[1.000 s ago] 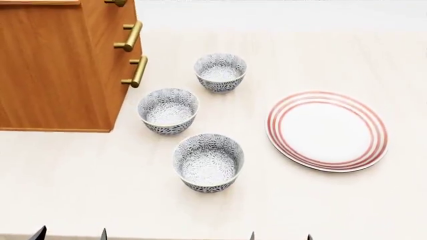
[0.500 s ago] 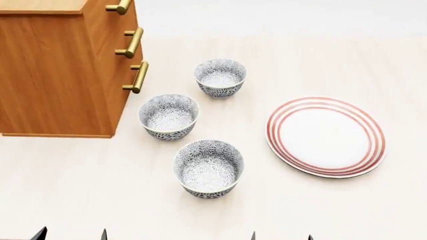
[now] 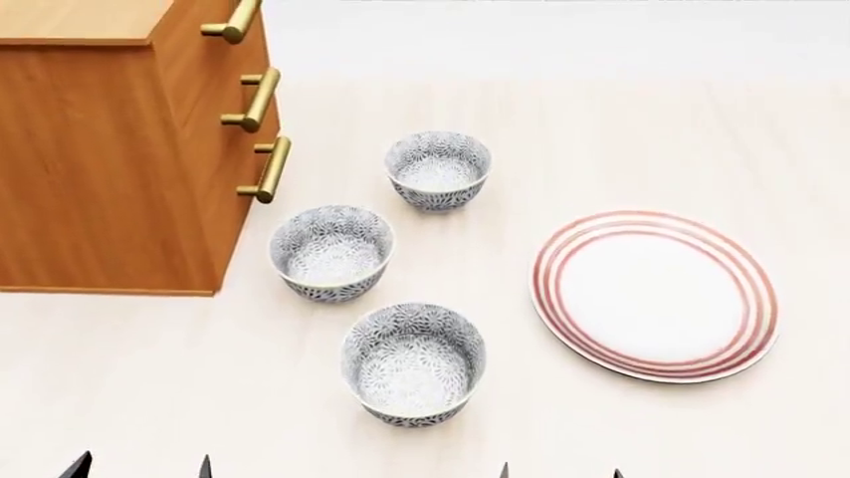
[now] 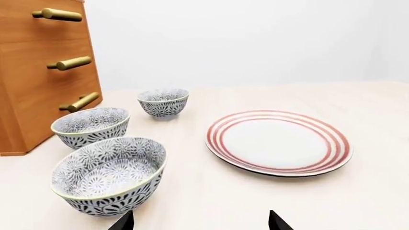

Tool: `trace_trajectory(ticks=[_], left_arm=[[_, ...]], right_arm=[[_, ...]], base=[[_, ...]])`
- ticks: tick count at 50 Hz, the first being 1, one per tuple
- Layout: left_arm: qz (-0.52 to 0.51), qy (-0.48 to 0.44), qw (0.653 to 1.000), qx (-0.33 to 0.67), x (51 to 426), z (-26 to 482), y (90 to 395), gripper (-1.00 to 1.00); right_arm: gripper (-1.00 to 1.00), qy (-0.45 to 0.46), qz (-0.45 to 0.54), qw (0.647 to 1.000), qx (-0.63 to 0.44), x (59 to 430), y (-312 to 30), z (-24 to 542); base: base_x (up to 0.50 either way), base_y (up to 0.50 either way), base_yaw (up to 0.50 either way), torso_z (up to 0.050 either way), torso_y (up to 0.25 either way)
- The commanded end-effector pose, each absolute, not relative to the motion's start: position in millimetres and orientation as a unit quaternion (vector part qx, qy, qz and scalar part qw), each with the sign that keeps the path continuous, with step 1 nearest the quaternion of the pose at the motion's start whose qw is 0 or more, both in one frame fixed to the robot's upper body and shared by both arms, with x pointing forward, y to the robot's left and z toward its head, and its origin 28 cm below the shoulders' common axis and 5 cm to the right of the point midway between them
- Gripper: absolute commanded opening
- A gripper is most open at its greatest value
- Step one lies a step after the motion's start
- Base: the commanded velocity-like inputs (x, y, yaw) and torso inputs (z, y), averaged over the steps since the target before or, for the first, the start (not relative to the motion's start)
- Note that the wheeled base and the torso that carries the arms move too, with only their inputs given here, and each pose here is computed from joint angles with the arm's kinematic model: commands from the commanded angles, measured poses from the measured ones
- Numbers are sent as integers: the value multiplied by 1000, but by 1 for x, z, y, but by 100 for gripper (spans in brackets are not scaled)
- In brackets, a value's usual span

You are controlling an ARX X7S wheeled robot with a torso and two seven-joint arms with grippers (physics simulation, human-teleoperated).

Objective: Open the top drawer of the cabinet.

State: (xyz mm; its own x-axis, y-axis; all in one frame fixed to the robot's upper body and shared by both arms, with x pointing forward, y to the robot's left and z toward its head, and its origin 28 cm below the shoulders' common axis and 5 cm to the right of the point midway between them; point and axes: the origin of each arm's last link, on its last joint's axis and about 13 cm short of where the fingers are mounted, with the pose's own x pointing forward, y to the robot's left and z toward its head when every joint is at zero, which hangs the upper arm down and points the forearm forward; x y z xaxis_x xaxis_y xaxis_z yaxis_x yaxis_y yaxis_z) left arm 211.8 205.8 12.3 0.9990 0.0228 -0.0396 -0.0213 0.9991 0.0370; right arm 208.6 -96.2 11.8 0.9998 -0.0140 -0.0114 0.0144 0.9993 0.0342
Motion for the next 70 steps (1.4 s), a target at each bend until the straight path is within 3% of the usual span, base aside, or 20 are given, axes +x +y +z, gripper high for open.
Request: trace_trajectory(ticks=[1,70], left_arm=[[10,19,1000,17,212,12,206,100],[7,19,1000,23,211,11,205,100]], right_arm=[[100,6,-7,1000,16,209,-96,12],[100,7,-6,1000,14,209,-96,12]], base=[[391,0,0,0,0],[448,-1,0,0,0]])
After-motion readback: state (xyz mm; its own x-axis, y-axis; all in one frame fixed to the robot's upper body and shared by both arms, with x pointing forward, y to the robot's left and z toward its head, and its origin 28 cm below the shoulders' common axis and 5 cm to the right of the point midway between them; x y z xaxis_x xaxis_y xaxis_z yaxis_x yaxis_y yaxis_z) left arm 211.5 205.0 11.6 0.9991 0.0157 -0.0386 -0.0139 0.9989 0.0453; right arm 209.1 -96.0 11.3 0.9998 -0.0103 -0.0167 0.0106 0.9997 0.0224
